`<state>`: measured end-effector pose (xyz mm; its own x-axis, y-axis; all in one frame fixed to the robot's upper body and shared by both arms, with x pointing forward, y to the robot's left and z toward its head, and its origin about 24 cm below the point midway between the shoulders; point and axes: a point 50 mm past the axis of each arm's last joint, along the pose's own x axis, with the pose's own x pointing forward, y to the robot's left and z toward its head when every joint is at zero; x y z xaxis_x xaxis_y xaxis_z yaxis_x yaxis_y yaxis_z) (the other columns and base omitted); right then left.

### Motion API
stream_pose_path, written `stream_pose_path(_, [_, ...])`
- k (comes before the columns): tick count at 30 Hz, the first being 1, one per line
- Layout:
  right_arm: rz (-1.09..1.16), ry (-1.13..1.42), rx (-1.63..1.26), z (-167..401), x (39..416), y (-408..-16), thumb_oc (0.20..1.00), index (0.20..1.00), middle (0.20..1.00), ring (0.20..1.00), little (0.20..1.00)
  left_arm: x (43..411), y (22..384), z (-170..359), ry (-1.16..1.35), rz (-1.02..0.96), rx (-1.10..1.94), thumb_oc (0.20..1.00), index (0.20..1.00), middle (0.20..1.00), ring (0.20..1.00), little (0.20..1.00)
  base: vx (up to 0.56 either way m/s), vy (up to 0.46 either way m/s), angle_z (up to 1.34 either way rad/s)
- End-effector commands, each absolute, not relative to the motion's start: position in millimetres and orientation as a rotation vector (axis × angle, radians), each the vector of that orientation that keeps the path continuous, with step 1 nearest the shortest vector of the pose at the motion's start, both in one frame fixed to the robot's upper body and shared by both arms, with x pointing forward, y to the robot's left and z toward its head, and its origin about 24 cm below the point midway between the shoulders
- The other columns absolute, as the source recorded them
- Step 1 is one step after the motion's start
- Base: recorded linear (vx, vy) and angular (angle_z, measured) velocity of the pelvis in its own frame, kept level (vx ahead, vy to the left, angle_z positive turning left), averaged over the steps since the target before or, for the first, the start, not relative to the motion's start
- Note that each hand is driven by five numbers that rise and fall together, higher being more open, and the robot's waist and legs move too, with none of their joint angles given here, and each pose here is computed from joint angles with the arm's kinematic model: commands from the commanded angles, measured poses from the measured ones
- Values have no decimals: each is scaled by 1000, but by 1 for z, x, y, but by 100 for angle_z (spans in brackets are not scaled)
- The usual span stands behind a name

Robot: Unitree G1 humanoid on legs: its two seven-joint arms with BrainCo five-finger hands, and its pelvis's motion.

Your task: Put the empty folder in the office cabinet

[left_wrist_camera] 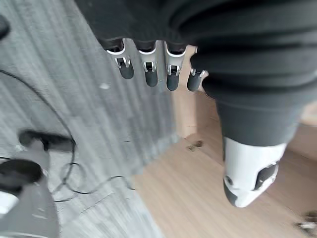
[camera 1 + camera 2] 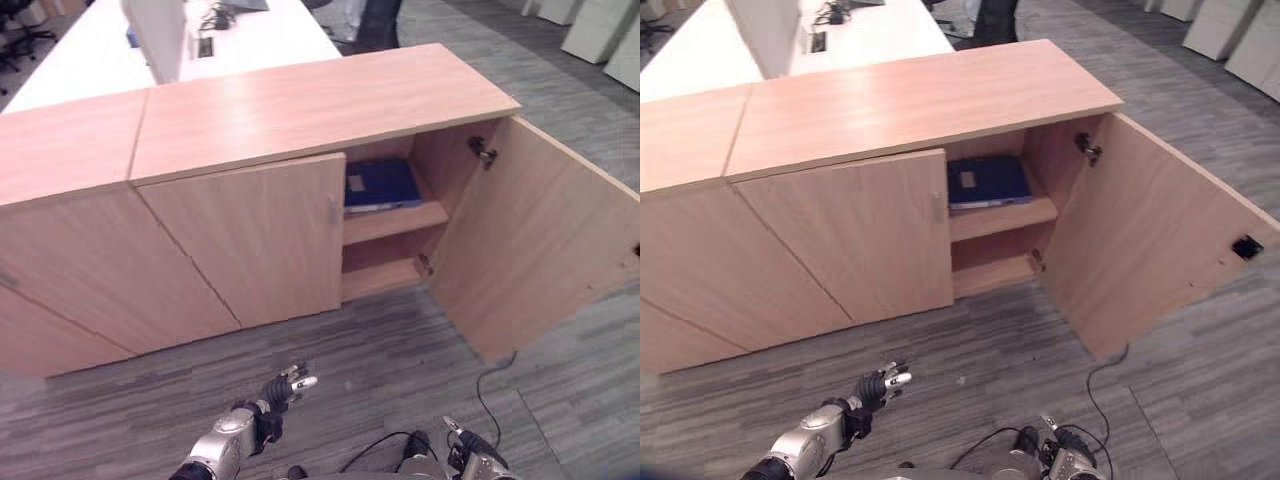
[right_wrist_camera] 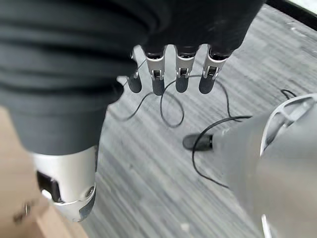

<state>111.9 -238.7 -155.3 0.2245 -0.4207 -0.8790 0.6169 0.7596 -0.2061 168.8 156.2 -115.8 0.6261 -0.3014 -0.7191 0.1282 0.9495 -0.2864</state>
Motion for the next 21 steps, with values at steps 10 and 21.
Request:
stream_pose_path(10, [-772,1042,114,-143,116,-272,1000,1000,1000,1000,1000,185,148,-120,839,-89,-301,1000,1000,1000,1000,1000,145,-253,-72])
stream_pose_path(21, [-800,937,-38,-112,149,-318,1000,1000,1000,1000,1000,189,162,-107,755,-81,-278,1000,1000,1000,1000,1000,71,-55,-40])
